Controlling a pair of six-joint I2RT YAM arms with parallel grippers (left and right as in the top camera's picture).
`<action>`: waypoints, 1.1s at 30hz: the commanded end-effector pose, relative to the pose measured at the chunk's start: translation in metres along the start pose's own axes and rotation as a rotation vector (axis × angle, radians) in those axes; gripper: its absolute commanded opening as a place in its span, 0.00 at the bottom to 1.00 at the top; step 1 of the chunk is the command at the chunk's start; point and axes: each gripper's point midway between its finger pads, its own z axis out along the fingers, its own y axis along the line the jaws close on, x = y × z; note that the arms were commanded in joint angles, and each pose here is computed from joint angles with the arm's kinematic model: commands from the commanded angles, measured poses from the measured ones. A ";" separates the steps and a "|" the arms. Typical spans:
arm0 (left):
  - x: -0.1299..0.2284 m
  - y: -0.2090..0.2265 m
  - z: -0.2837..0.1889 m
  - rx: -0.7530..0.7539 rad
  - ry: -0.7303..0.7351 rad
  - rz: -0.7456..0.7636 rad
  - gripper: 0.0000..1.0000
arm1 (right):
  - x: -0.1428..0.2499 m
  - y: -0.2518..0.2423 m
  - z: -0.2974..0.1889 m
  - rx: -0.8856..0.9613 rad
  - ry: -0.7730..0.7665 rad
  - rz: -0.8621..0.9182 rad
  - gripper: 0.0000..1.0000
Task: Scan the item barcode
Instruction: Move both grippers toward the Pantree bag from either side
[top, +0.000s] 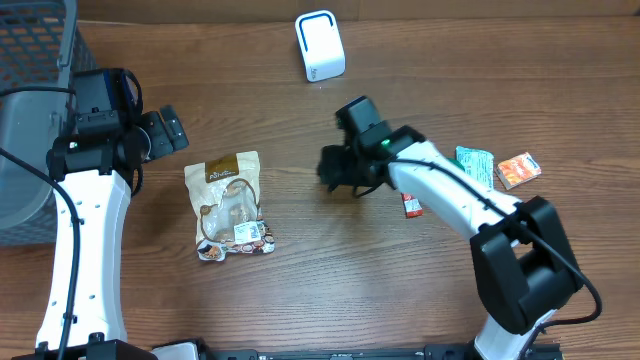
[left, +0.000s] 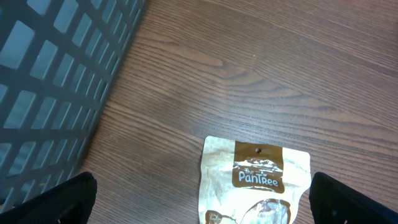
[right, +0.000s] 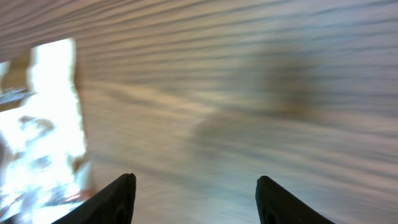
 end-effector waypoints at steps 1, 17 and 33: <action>-0.007 0.001 -0.005 -0.001 -0.021 0.011 1.00 | 0.019 0.064 -0.002 -0.121 -0.016 -0.073 0.75; -0.034 -0.006 -0.007 0.026 -0.133 -0.002 1.00 | 0.013 0.029 -0.002 0.215 -0.210 -0.036 1.00; 0.113 -0.019 0.056 0.087 0.473 -0.031 0.04 | -0.010 -0.068 -0.006 0.334 -0.206 0.237 1.00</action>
